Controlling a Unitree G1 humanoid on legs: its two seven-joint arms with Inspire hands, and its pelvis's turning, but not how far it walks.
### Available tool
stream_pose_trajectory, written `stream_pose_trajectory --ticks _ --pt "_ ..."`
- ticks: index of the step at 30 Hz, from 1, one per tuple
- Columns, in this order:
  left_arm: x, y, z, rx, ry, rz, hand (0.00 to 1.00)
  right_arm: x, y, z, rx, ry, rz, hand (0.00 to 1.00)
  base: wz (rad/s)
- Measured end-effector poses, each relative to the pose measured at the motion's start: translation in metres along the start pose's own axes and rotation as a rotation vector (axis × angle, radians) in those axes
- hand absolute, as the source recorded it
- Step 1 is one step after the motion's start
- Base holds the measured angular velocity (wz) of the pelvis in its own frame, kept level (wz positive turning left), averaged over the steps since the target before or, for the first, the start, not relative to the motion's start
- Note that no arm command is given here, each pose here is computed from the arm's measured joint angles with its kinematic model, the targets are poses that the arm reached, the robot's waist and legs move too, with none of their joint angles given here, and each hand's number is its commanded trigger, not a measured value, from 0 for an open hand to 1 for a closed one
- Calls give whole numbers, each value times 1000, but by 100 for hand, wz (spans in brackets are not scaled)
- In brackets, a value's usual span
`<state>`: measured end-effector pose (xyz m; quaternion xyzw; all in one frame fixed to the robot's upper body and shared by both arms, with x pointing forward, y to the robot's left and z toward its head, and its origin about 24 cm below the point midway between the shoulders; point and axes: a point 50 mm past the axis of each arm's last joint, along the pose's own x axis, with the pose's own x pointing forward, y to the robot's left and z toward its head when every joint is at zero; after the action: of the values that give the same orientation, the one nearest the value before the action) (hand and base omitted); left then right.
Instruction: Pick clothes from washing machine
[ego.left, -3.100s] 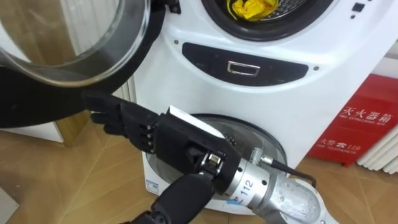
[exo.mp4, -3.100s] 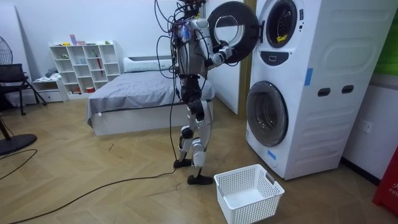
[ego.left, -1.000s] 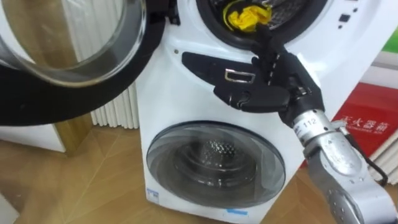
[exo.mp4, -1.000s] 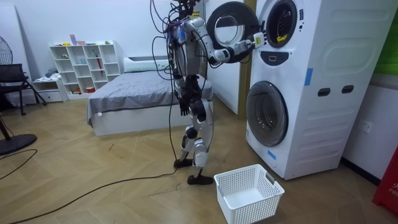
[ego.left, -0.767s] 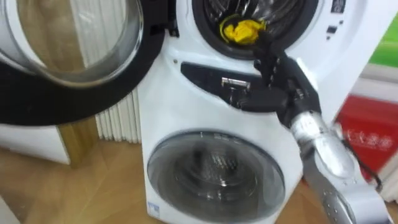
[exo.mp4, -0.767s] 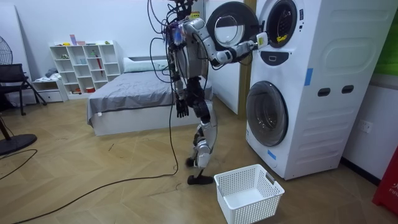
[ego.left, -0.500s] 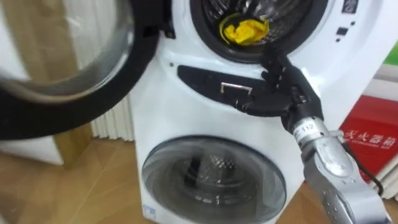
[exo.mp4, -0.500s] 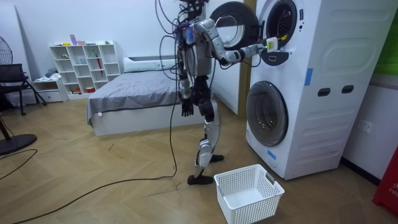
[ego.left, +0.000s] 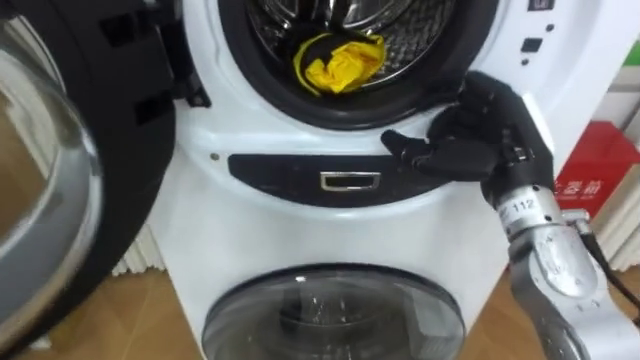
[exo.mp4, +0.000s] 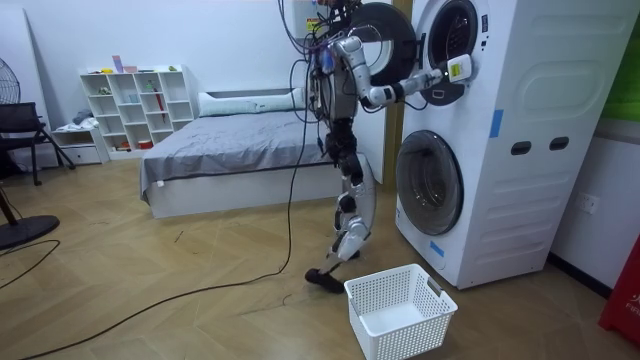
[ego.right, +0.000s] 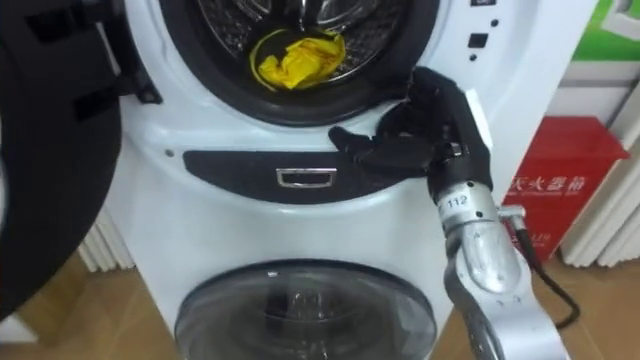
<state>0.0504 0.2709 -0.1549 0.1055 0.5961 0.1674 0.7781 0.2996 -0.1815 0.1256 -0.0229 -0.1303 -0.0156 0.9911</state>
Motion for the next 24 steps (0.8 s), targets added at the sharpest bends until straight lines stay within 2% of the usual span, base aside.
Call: stream_pose_trajectory --ticks 6,13,16,24 --pt "0 0 -1 15 4 -6 0 -1 -5 -3 -18 40 4 0 2" --pt "-5 7 -32 42 88 -9 0 -1 -2 2 -36 51 68 0 -11" --pt "-7 7 -43 45 123 -30 0 -2 4 15 -69 35 155 0 2" --pt "-5 5 -35 41 106 -49 0 -6 13 36 -148 -26 318 0 1"
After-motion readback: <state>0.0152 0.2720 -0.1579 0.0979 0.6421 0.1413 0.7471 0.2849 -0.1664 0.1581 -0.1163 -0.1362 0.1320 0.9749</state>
